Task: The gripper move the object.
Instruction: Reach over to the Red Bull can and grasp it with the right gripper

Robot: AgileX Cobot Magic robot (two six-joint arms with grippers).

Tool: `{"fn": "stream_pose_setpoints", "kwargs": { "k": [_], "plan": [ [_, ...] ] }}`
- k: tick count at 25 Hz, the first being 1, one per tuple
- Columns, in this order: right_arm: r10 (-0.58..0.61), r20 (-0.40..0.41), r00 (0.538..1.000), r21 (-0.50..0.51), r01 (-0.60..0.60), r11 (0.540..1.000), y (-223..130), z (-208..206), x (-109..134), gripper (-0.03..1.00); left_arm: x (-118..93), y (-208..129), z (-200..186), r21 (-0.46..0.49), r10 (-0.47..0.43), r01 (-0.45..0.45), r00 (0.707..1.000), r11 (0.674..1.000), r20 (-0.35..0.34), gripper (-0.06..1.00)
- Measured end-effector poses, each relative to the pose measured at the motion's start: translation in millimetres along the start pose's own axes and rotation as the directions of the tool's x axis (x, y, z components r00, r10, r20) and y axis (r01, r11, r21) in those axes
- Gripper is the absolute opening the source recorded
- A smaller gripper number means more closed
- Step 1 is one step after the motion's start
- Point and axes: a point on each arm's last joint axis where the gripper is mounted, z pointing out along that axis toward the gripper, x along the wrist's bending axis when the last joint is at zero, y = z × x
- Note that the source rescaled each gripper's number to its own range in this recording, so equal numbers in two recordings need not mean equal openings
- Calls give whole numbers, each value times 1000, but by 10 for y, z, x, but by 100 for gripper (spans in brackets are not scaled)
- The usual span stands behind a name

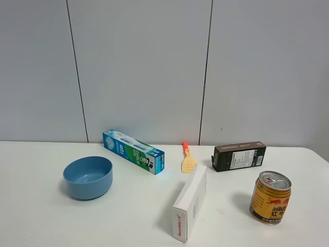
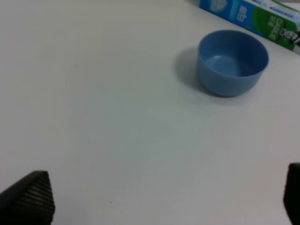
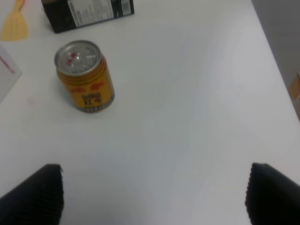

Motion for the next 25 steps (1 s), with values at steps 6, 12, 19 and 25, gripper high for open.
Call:
{"fn": "stream_pose_setpoints", "kwargs": {
  "k": [6, 12, 19, 25],
  "plan": [
    [-13, -14, 1000, 145, 15, 989, 138, 193, 21, 37, 0, 0, 0, 0, 0, 0, 1000, 1000, 0, 100],
    [-10, -28, 1000, 97, 13, 995, 699, 96, 48, 37, 0, 0, 0, 0, 0, 0, 1000, 1000, 0, 100],
    [21, -59, 998, 166, -11, 986, 1362, 156, 101, 37, 0, 0, 0, 0, 0, 0, 1000, 1000, 0, 100],
    [36, -49, 998, 295, -20, 955, 1683, 611, 116, 37, 0, 0, 0, 0, 0, 0, 1000, 1000, 0, 100]
  ]
}}
